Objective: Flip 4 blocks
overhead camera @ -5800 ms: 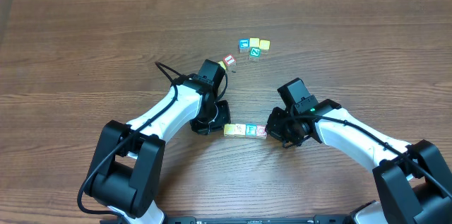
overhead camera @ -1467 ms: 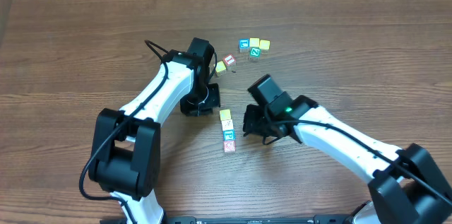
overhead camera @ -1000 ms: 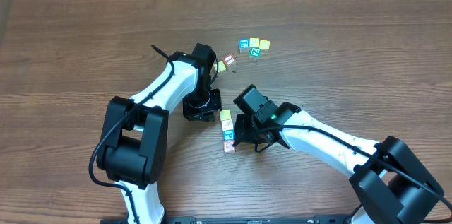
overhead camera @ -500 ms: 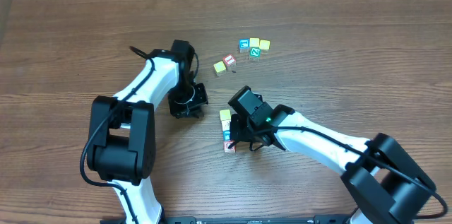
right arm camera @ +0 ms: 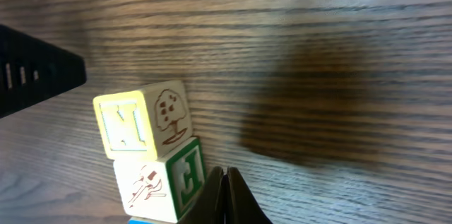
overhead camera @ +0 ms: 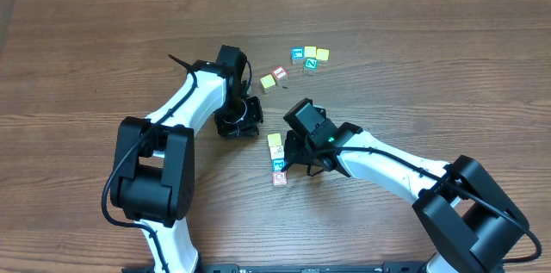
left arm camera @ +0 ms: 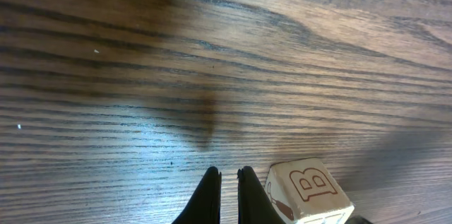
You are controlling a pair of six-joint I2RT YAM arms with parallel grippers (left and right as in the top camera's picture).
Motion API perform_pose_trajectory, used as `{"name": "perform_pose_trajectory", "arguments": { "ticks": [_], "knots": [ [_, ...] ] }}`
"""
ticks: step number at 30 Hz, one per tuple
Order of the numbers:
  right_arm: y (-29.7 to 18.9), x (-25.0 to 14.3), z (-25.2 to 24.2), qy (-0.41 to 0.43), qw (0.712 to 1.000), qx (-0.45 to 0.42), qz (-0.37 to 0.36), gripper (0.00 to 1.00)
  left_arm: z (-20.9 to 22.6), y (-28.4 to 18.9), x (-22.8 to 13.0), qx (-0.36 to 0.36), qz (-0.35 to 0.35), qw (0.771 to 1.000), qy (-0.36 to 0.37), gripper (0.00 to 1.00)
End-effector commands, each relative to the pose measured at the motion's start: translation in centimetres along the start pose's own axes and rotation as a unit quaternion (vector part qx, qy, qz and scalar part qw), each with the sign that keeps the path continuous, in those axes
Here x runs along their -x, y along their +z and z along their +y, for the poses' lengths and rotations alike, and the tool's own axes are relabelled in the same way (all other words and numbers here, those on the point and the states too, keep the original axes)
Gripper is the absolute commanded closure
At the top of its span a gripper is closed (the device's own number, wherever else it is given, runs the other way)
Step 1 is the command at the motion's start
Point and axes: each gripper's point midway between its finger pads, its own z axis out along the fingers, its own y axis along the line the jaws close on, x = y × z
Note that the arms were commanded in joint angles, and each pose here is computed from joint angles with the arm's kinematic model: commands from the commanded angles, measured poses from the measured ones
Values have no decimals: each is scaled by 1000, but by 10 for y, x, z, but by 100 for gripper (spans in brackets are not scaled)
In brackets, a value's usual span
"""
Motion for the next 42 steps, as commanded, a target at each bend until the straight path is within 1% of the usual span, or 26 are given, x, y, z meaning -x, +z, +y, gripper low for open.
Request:
{"name": "perform_pose_trajectory", "arguments": {
  "ticks": [1, 15, 30, 33, 35, 42],
  "knots": [
    [-2, -2, 11, -4, 1000, 25, 10, 96, -5, 1, 0, -7, 3, 1000, -4, 96],
    [-2, -6, 16, -5, 999, 37, 23, 96, -16, 5, -4, -7, 2, 1000, 13, 96],
    [-2, -8, 17, -5, 999, 42, 27, 95, -14, 5, -9, -2, 12, 1000, 4, 96],
    [-2, -3, 14, -5, 999, 32, 16, 95, -9, 5, -19, 9, 31, 999, -2, 96],
    [-2, 2, 9, -4, 1000, 19, 0, 92, -6, 5, -24, 14, 42, 999, -5, 96],
    [-2, 18, -4, 3, 999, -11, -36, 92, -12, 14, -37, 21, 53, 998, 13, 96]
  ]
}}
